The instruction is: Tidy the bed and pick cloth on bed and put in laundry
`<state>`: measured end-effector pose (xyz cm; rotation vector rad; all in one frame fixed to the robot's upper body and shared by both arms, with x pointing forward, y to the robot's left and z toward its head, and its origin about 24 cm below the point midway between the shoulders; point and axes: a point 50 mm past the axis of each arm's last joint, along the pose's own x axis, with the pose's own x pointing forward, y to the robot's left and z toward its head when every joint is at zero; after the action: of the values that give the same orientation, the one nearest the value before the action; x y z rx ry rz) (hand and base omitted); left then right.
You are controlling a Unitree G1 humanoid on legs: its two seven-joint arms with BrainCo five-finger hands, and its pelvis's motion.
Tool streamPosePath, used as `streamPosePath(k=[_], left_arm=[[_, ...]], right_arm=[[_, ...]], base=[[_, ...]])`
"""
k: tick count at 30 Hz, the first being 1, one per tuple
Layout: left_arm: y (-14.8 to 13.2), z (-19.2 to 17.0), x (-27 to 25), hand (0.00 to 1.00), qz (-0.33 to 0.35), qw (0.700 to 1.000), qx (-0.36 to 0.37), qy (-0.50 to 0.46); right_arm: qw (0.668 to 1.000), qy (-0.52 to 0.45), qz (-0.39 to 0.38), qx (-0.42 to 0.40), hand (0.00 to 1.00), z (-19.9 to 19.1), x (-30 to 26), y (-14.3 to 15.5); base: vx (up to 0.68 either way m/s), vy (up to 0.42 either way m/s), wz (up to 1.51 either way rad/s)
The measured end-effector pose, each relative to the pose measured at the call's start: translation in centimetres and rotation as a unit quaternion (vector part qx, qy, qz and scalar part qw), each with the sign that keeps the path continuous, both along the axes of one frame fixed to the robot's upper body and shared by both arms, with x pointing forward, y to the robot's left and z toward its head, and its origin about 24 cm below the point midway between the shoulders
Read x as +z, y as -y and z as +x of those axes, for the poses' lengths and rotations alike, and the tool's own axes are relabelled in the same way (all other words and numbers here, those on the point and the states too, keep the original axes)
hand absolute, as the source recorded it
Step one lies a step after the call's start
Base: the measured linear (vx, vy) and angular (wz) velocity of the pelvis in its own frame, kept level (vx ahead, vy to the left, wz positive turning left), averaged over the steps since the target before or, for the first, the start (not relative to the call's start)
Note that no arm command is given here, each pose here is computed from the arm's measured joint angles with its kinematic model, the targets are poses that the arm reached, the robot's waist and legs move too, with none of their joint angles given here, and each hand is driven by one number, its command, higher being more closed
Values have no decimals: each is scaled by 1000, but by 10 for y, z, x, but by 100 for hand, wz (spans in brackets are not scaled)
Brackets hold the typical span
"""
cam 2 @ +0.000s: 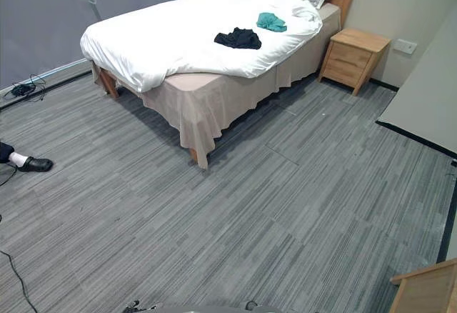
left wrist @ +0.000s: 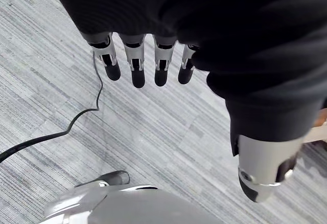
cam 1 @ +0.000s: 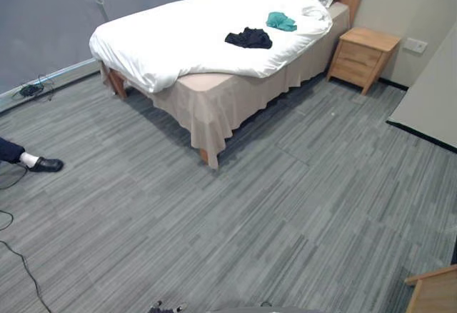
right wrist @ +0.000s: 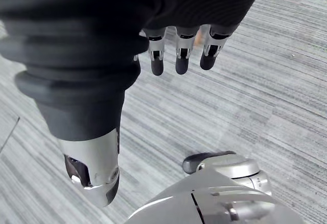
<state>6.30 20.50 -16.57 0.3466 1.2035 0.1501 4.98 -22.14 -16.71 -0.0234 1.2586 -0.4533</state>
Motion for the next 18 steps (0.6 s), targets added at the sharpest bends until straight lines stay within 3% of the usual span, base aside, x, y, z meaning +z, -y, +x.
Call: streamPosePath(k=[18], left_arm=[[1, 14, 2, 0, 3, 1000, -17, 14]], right_arm=[[999, 35, 4, -12, 0, 28, 3, -2]], base=[[-3, -11, 0]])
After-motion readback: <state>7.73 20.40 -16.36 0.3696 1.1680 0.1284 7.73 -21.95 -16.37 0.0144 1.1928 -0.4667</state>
